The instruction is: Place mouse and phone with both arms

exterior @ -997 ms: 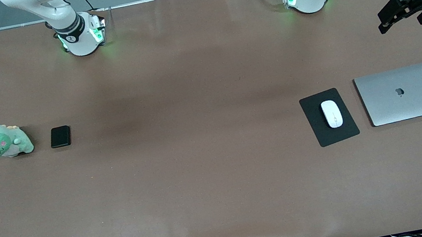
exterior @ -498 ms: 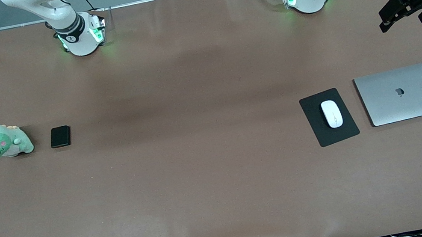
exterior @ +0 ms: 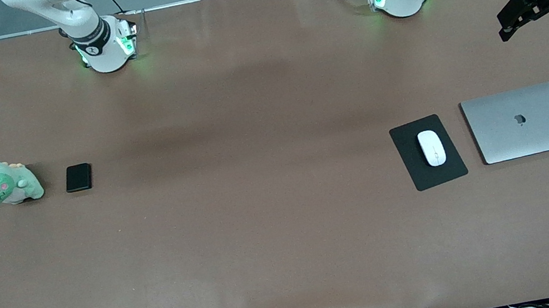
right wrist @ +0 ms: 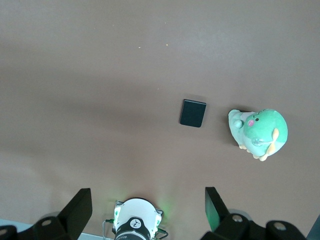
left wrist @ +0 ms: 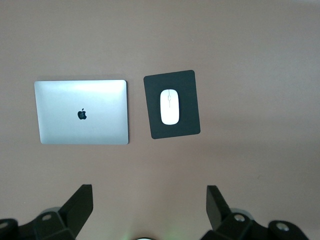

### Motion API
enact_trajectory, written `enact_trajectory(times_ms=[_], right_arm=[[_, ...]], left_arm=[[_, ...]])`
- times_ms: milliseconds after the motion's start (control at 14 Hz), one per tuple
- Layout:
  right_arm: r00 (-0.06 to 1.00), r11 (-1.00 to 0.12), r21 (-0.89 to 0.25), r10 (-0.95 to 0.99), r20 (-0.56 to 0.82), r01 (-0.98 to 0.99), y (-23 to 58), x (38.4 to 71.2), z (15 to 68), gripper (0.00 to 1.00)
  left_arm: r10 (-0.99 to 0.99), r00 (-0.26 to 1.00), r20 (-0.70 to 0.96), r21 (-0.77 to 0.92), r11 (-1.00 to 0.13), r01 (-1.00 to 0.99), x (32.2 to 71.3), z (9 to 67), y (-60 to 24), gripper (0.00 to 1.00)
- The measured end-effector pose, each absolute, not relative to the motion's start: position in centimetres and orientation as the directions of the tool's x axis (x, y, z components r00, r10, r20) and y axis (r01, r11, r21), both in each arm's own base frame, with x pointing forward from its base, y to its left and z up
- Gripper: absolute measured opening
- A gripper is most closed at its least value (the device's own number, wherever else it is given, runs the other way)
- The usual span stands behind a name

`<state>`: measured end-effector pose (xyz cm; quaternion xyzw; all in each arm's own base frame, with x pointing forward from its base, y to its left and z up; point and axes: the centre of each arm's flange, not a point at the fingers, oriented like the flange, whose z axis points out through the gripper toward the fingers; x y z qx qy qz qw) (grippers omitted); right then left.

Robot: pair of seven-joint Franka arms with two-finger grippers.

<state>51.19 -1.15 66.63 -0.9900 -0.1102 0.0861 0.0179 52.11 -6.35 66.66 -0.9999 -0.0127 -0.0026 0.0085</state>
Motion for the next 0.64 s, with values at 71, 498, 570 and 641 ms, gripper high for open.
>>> enact_trajectory(times_ms=[71,498,570,641], right_arm=[[0.962,-0.976,-0.053,0.219,-0.163,0.213,-1.29,50.99,66.70,1.00],[0.965,-0.976,-0.049,0.218,-0.144,0.213,-1.34,51.06,66.83,1.00],[0.965,-0.976,-0.048,0.218,-0.143,0.213,-1.32,51.07,66.84,1.00],[0.965,-0.976,-0.048,0.218,-0.143,0.213,-1.32,51.07,66.84,1.00]], left_arm=[[0.025,1.000,0.005,-0.017,-1.000,0.025,52.11,66.66,-6.35,1.00],[0.031,0.999,0.006,-0.017,-0.999,0.031,52.15,66.71,-6.01,1.00],[0.032,0.999,0.006,-0.017,-0.999,0.032,52.15,66.71,-5.97,1.00],[0.032,0.999,0.007,-0.017,-0.999,0.032,52.15,66.72,-5.97,1.00]])
